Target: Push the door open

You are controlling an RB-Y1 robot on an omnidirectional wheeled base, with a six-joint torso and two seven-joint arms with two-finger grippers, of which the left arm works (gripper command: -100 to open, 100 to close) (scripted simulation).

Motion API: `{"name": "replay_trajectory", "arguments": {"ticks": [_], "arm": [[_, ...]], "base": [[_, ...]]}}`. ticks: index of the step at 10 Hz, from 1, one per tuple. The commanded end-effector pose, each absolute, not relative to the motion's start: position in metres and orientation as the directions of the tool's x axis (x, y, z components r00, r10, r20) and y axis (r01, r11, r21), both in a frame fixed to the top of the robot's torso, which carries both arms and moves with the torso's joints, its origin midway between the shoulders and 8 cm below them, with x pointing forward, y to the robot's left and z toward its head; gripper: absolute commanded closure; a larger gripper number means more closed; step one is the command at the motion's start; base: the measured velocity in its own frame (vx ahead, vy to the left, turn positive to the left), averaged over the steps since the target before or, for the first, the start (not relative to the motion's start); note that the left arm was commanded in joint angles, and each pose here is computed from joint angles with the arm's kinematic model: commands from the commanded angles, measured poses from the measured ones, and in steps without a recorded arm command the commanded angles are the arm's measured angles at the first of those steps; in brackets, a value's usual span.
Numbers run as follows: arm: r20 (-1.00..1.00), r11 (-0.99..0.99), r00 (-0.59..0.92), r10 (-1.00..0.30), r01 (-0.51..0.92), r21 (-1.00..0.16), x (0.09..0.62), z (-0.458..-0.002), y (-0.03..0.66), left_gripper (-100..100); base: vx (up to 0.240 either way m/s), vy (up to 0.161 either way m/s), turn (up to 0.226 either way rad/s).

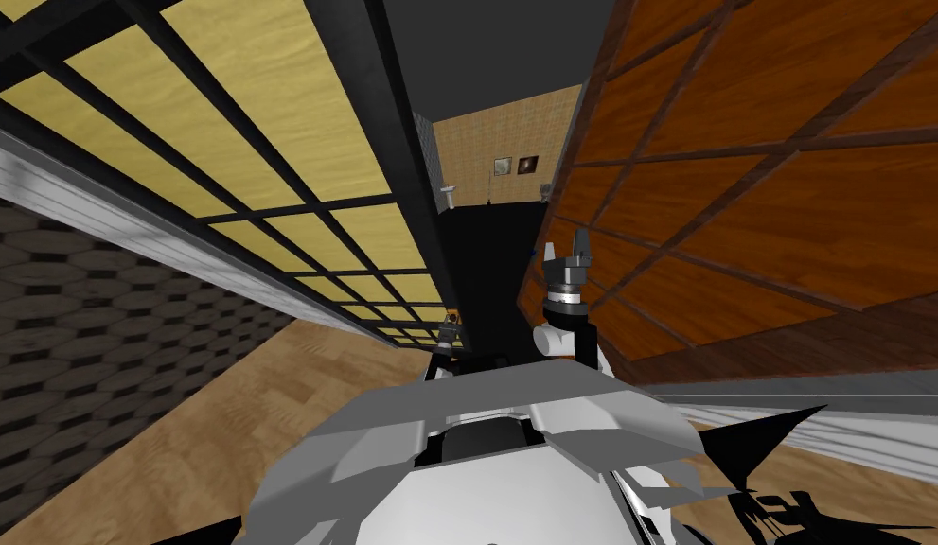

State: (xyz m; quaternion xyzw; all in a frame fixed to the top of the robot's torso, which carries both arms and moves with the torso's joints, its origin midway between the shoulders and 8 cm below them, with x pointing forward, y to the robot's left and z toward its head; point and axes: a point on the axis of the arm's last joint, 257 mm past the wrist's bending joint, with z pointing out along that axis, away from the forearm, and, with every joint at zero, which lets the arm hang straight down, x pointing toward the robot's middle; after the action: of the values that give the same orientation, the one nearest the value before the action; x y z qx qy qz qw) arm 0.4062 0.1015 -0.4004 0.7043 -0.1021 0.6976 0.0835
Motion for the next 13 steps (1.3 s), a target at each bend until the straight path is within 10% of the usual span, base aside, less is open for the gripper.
{"name": "replay_trajectory", "arguments": {"ticks": [1,13], "arm": [[0.999,-0.972,-0.007,-0.033,-0.234,-0.033,0.413,-0.400,0.113,100],[0.999,-0.997,-0.007,-0.036,-0.067,-0.036,0.431,-0.398,0.170,100]], "base": [[0.139,-0.063,0.033],[0.120,-0.085,0.049]]}}
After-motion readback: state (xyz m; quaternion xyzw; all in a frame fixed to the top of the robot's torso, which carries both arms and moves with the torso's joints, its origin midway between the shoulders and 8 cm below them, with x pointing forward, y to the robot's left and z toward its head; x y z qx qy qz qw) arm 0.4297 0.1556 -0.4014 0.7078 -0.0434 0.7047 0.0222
